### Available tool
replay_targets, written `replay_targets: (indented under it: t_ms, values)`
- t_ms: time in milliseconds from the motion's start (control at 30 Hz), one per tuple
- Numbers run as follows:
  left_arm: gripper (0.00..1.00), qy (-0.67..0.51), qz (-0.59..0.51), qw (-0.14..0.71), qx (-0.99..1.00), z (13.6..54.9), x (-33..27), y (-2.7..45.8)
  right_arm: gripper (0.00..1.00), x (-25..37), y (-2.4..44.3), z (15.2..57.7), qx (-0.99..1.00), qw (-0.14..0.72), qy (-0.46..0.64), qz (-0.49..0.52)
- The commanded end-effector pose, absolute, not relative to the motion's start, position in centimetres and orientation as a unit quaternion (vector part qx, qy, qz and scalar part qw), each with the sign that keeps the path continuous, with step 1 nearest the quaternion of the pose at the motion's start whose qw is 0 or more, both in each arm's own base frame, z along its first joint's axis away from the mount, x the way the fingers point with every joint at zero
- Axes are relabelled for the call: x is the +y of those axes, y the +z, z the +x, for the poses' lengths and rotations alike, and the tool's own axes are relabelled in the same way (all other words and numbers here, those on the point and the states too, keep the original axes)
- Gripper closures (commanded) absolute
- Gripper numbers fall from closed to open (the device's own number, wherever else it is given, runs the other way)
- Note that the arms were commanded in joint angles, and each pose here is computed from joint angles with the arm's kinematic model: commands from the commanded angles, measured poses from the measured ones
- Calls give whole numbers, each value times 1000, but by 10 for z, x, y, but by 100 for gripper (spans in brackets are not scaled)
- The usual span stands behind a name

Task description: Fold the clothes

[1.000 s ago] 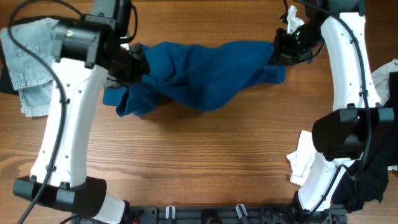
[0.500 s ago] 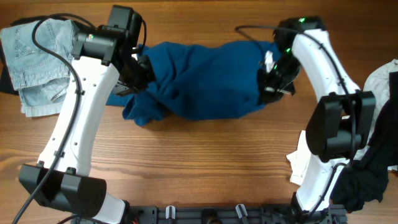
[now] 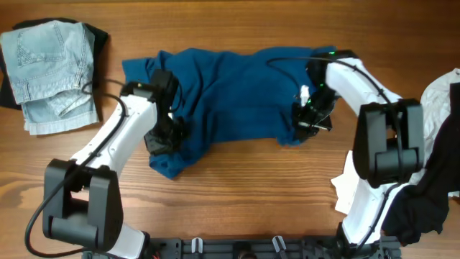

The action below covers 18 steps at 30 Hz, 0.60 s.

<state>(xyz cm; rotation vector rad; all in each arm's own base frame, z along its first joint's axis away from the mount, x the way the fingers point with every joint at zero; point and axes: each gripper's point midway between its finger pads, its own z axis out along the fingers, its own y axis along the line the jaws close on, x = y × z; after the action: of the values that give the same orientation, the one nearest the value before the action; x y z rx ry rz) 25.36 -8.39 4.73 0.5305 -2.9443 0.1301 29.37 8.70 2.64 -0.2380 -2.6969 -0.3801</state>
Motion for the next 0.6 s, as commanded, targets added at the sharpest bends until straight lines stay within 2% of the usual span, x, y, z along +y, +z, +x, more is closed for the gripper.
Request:
replay_targets:
  t_ms: [0, 100, 300, 467, 567]
  values:
    - [96, 19, 233, 56, -971, 257, -58, 35, 96, 51, 26, 312, -957, 175, -142, -181]
    - [96, 6, 268, 30, -963, 270, -32, 34, 96, 18, 26, 319, -942, 163, -157, -246]
    - [96, -2, 368, -30, -929, 296, 34, 34, 96, -27, 24, 323, -925, 143, -169, -308]
    - [96, -10, 434, -4, -901, 276, 74, 33, 96, -47, 23, 324, -915, 132, -172, -341]
    - [96, -10, 443, -1, -896, 270, 88, 33, 96, -67, 16, 331, -925, 103, -133, -340]
